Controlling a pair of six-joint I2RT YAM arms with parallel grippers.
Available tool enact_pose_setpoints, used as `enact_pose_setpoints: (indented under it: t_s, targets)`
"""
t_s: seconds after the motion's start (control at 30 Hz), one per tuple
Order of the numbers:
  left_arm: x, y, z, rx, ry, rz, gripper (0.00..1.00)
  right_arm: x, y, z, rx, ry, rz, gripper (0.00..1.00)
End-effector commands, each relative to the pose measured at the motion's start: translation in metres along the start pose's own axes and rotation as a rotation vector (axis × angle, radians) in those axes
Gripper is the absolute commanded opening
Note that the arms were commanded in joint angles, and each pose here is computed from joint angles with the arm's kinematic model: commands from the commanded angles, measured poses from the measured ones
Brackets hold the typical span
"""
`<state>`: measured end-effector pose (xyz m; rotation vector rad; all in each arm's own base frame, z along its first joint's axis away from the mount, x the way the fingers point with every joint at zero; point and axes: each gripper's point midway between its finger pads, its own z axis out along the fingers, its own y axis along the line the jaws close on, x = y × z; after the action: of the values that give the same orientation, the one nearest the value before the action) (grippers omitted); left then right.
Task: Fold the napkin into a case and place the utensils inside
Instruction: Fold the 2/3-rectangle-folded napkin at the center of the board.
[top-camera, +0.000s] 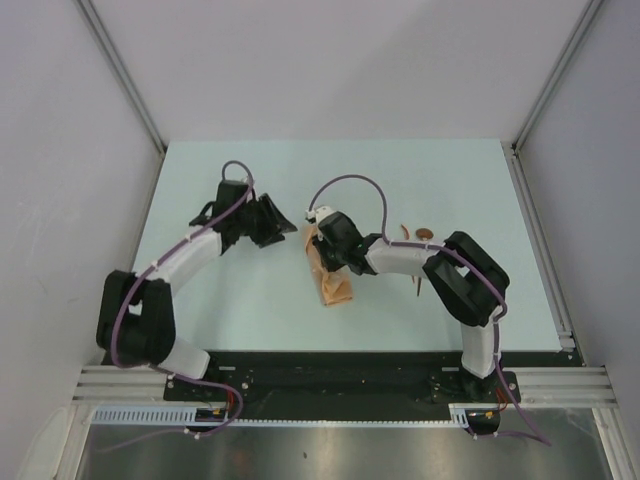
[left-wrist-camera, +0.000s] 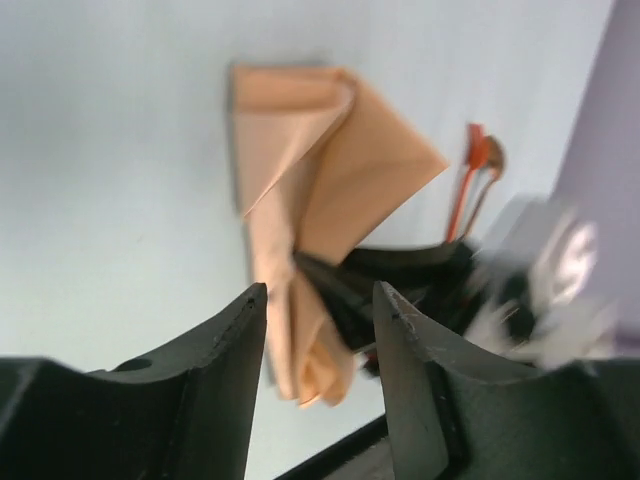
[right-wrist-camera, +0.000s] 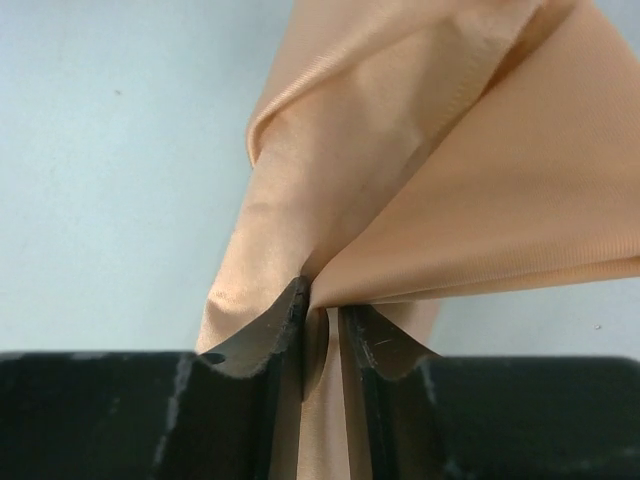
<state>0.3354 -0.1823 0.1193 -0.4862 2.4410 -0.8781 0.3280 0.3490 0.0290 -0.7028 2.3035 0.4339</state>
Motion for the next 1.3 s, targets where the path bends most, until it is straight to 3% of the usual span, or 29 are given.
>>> enact_pose_setpoints:
  t_s: [0.0,0.07,0.13,0.33,0.57,0.7,0.77,0.83,0.87,0.93,0.97,1.07,1.27]
  targets:
    - [-0.012,-0.021,0.011,0.086,0.185,-0.092,0.52,0.001,-0.008,0.006,0.196,0.026,-0.226,0.22]
    - [-0.021,-0.015,0.023,0.078,0.212,-0.127,0.50,-0.002,-0.007,0.011,0.301,0.031,-0.270,0.22]
    - [-0.040,-0.004,0.025,0.037,0.161,-0.130,0.50,0.015,-0.019,0.014,0.419,0.102,-0.327,0.22]
    - [-0.086,0.039,0.007,-0.145,0.036,-0.092,0.51,0.019,-0.027,0.003,0.712,0.148,-0.480,0.24]
    - [-0.108,0.043,-0.010,-0.172,-0.040,-0.028,0.52,0.028,-0.029,-0.009,0.847,0.153,-0.543,0.27]
    - [-0.107,0.032,-0.015,-0.105,-0.064,0.021,0.52,0.013,-0.028,-0.022,0.856,0.111,-0.546,0.49]
    - [-0.106,0.030,-0.015,-0.089,-0.055,0.038,0.52,0.008,-0.024,-0.025,0.832,0.102,-0.562,0.53]
    - [-0.106,0.030,-0.013,-0.087,-0.041,0.047,0.51,0.005,-0.017,-0.027,0.809,0.084,-0.586,0.51]
    - [-0.106,0.029,-0.012,-0.087,-0.032,0.053,0.50,0.003,-0.015,-0.025,0.796,0.073,-0.587,0.42]
    - [-0.106,0.028,-0.010,-0.078,-0.021,0.054,0.50,0.008,-0.012,-0.018,0.772,0.095,-0.614,0.34]
    - [-0.107,0.027,-0.008,-0.071,-0.018,0.064,0.50,0.008,-0.011,-0.014,0.761,0.099,-0.617,0.22]
    - [-0.114,0.022,-0.004,-0.058,0.007,0.109,0.51,0.012,-0.005,-0.009,0.741,0.107,-0.632,0.03]
    - [-0.134,0.009,0.011,-0.028,0.054,0.174,0.55,0.025,0.007,-0.004,0.767,0.115,-0.761,0.00]
